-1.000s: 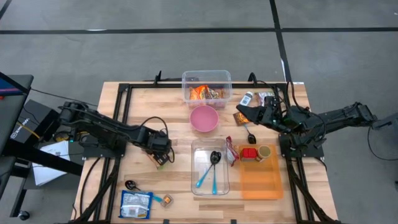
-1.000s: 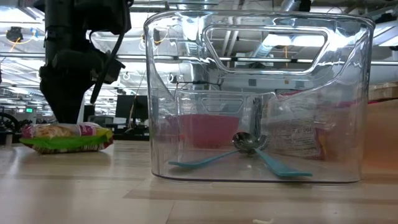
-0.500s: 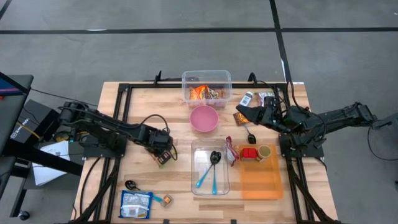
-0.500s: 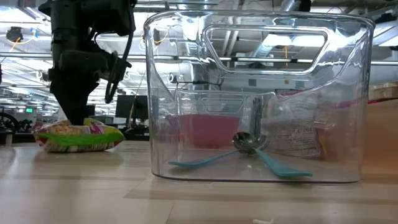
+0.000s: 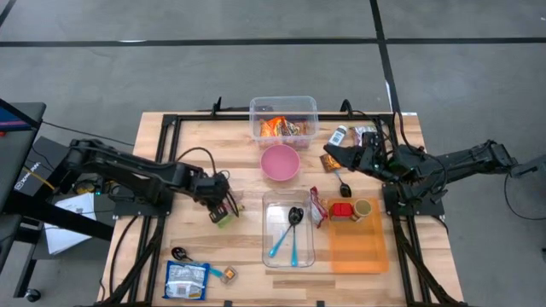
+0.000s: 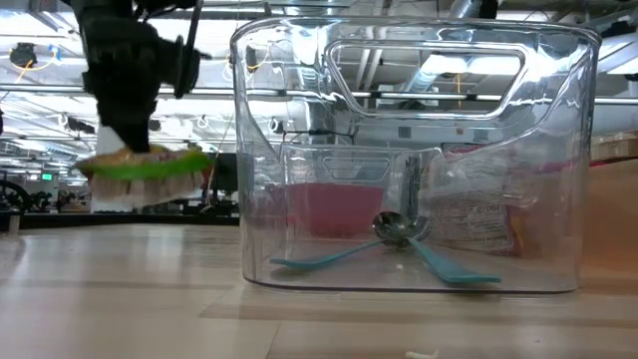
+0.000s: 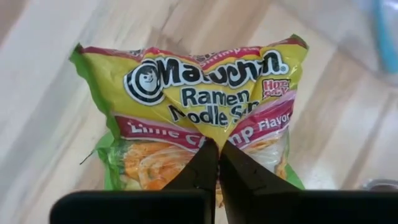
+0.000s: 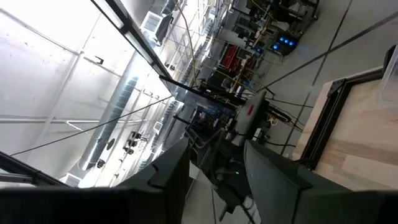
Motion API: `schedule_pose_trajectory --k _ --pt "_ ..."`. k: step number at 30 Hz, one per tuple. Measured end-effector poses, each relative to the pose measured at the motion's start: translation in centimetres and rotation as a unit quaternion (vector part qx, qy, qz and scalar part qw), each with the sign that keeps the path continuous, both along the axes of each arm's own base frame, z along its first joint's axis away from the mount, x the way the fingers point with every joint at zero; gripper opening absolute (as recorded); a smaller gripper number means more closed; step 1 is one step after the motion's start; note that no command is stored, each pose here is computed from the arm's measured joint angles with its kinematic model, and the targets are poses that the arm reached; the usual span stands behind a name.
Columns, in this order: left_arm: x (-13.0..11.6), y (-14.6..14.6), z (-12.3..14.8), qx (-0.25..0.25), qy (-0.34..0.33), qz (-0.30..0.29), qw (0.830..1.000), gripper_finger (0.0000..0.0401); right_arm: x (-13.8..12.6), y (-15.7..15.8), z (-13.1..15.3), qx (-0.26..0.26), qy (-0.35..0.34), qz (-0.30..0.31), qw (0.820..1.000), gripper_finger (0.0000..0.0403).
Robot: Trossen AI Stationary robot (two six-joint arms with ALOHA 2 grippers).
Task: Pick & Place Food Item
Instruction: Put the green noodle pack into the top transparent bin
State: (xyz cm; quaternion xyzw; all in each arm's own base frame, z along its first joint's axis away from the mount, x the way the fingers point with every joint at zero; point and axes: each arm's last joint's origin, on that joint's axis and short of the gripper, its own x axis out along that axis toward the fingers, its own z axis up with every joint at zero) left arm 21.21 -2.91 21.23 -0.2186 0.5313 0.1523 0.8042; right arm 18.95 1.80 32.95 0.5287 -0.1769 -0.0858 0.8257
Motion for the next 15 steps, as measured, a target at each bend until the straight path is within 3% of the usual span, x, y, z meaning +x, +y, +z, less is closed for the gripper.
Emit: schedule_pose_trajectory --k 6,15 --pt "1.3 0.7 3.7 0.041 -0.049 -0.106 0.992 0.0001 0.0 -0.2 0.0 0.0 0.0 -0.006 1.0 0.0147" --pt "4.7 6.2 9.8 0.131 -0.061 -0.15 0.978 0.0001 0.0 -0.5 0.0 0.0 -0.002 -0.013 1.0 0.0147"
